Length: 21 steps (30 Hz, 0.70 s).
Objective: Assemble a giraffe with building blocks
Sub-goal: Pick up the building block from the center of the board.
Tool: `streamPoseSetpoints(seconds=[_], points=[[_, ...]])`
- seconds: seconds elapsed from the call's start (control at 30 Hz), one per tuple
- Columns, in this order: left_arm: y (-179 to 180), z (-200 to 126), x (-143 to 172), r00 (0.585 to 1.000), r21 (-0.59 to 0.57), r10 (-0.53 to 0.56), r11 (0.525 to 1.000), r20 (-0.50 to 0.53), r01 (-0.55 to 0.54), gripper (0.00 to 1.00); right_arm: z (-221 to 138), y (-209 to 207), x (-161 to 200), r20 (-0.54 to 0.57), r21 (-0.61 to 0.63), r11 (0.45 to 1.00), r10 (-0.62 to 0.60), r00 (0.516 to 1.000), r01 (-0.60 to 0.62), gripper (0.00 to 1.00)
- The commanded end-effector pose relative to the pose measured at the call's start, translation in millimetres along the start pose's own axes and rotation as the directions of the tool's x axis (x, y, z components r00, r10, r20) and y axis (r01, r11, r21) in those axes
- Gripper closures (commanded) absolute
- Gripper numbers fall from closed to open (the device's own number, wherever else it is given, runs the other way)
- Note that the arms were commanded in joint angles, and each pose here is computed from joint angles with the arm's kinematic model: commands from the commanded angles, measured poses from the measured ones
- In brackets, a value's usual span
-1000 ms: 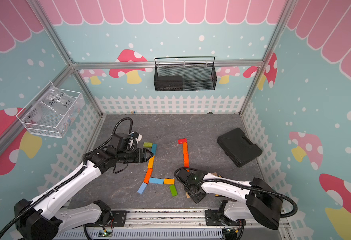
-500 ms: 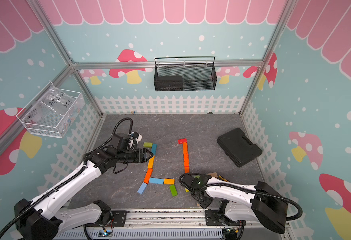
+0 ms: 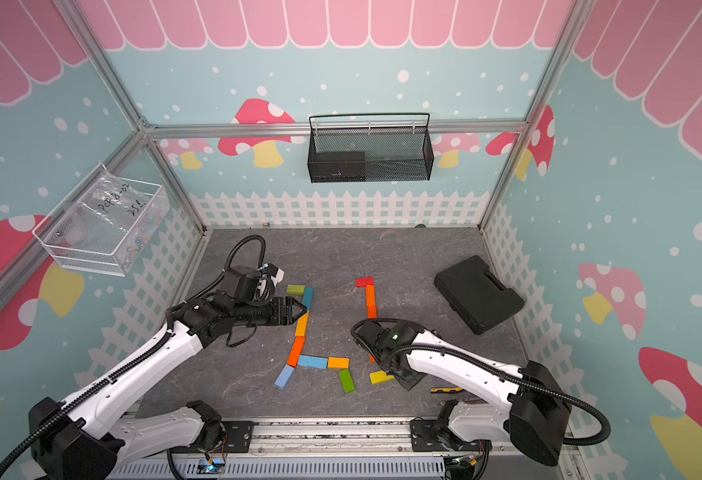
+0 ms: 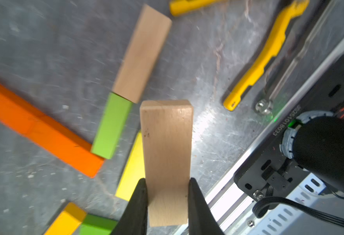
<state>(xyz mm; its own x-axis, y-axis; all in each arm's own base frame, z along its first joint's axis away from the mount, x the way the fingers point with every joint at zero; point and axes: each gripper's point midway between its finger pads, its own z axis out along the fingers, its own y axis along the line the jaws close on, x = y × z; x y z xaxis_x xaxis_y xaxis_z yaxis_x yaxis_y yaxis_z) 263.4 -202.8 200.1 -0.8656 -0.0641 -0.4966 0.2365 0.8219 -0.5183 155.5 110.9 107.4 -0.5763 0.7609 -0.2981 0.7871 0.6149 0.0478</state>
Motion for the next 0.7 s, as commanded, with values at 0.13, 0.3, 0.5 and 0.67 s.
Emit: streamPoseSetpoints(seconds=[0.13,0.3,0.5,0.67], points=[[1,1,-2,1.0,-0.004,0.007,1.0,0.016,-0.007,0.22,-26,5,-67,0.219,0.03,0.976,-0.218,0.951,0.217,0.93],[-1,3,-2,1.0,0.005,0.005,1.0,0.01,-0.005,0.22,-32,15,-87,0.265,-0.063,0.953,-0.269,0.926,0.295,0.89],[-1,4,-2,1.0,0.005,0.006,1.0,0.007,-0.006,0.22,6,10,-54,0.114,-0.16,0.948,-0.26,0.959,0.276,0.91],[-1,5,1,1.0,0.009,0.006,1.0,-0.007,-0.006,0.22,31,-3,-28,0.007,-0.181,0.949,-0.26,0.966,0.257,0.93]])
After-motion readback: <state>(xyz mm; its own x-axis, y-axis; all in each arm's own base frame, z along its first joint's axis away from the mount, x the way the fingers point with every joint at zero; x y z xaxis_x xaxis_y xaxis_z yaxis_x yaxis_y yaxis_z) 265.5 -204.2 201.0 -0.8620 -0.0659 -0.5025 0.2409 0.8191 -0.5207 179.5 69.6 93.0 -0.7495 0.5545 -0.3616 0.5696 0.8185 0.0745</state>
